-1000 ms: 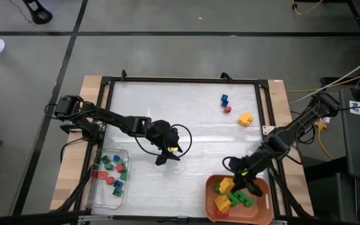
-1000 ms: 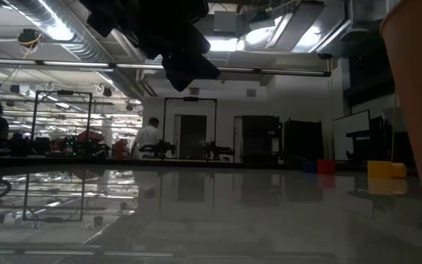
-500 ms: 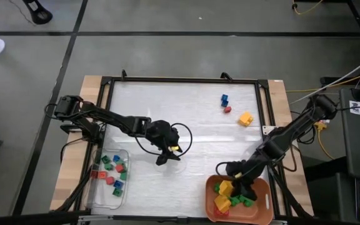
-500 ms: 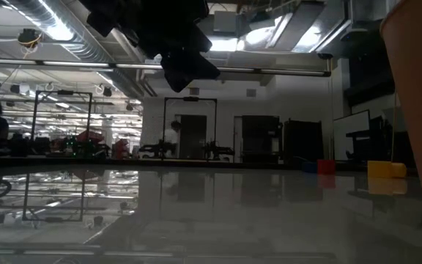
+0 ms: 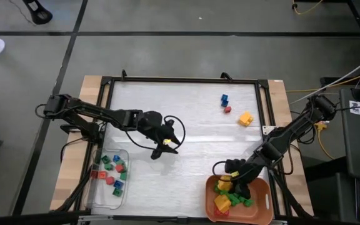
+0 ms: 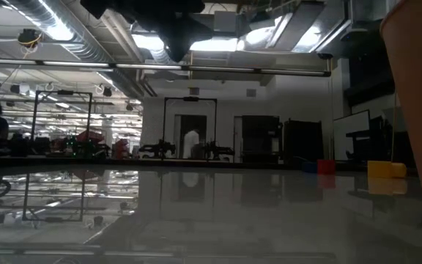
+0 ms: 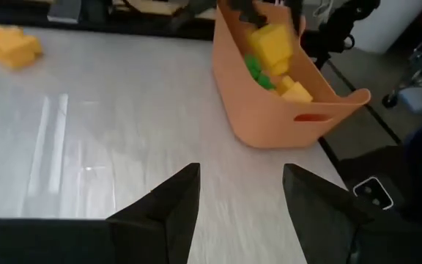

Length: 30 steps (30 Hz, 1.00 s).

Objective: Sort blocks by size
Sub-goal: Put the big yellow game piece into the orange bin

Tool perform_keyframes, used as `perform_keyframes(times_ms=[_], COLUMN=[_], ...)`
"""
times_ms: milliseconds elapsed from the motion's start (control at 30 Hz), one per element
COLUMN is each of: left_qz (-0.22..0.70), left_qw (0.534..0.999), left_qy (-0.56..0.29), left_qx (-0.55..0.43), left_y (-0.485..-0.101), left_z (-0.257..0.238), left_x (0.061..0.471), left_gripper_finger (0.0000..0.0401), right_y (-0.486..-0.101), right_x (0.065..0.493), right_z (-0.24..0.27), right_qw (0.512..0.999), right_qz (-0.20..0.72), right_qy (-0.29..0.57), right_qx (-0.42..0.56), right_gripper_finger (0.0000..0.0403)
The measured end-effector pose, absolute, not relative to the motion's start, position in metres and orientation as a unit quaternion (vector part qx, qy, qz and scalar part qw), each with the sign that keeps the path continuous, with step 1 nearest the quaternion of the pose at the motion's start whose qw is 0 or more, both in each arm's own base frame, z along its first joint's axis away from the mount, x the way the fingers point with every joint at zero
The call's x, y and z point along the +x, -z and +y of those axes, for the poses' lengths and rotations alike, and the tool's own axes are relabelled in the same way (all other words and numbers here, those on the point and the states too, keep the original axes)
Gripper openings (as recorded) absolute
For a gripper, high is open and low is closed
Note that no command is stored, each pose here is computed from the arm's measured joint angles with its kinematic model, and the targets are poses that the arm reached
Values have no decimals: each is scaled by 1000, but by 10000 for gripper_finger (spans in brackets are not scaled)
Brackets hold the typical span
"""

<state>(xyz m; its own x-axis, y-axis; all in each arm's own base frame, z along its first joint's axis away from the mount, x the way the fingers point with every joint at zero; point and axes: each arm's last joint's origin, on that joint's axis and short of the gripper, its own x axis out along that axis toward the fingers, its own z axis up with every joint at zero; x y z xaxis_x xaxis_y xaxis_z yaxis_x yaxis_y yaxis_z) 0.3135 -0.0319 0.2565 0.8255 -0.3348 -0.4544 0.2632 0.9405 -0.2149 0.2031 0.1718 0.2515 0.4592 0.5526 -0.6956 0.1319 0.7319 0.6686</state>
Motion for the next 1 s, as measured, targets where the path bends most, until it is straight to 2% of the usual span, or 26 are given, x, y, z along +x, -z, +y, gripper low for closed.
perform_keyframes(times_ms=[167, 400, 567, 800, 1000], left_qz=[189, 24, -95, -92, -78], left_qw=[965, 985, 991, 994, 993], left_qy=[172, 171, 88, 66, 83], left_qx=[-65, -21, -8, -10, 5], left_y=[-258, -240, -219, -188, -186], left_z=[-42, -79, -94, -101, -110], left_x=[326, 361, 382, 427, 454], left_gripper_finger=[182, 182, 182, 182, 182], right_y=[-249, -250, -250, -254, -255], right_x=[202, 203, 203, 207, 208], right_z=[170, 170, 170, 171, 171], right_qw=[791, 801, 804, 831, 836], right_qz=[503, 495, 491, 452, 444], right_qy=[-117, -122, -121, -128, -125], right_qx=[329, 315, 312, 298, 298], right_gripper_finger=[153, 147, 147, 147, 147])
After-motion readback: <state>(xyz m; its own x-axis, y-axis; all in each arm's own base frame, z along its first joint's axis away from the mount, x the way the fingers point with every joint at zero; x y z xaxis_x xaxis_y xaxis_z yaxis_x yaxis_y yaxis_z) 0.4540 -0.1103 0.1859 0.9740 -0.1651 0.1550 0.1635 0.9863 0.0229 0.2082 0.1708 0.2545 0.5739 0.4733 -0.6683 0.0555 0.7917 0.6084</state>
